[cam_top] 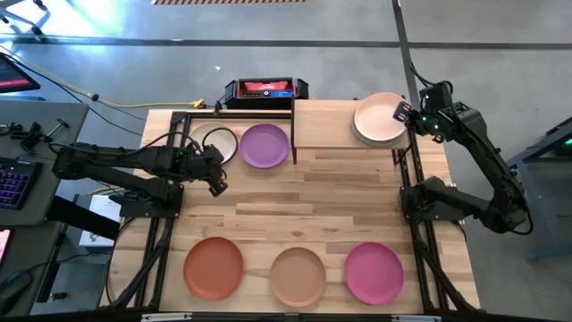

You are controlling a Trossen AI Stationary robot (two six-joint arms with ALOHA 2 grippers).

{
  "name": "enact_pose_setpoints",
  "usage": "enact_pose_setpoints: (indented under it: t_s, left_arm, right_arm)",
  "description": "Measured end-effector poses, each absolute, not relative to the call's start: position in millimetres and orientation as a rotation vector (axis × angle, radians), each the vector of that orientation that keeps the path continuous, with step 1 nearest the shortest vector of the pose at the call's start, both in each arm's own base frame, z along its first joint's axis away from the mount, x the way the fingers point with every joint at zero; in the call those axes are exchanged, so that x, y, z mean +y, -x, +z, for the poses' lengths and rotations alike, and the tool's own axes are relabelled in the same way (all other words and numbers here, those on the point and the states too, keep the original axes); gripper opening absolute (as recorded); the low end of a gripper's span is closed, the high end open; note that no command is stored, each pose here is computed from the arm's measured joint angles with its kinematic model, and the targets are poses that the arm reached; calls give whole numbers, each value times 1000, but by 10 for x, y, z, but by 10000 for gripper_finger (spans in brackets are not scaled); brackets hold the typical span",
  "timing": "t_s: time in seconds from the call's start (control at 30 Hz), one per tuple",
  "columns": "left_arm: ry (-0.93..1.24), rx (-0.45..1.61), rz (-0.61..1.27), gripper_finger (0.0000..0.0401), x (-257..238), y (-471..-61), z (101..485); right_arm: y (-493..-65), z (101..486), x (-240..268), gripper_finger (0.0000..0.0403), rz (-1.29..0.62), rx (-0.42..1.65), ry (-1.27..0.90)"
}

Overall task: Place and stack plates onto a shelf
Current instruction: Stack the light orange plate on top of the blue stacked plates on the shelf

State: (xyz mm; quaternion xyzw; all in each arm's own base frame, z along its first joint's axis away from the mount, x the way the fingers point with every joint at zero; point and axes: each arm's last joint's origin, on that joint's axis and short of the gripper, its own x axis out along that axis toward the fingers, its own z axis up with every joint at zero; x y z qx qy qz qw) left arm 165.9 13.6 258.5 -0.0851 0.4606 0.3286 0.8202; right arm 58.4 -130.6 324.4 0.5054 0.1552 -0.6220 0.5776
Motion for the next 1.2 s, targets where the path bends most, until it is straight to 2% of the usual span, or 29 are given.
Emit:
enact_pose_setpoints:
  t_s: [0.1,0.23,1.2]
  left_arm:
    - [181,981,700,140,136,-1659,2585]
    - [182,980,700,140,136,-1659,2585]
    - [186,965,701,140,137,-1670,2591]
  right_arm:
    - [-581,3244,-1306,67,-1465,364,-1177]
    - [-583,3244,-1306,81,-1460,364,-1180]
    - [-706,3159,-1336,83,-1395,485,-1220]
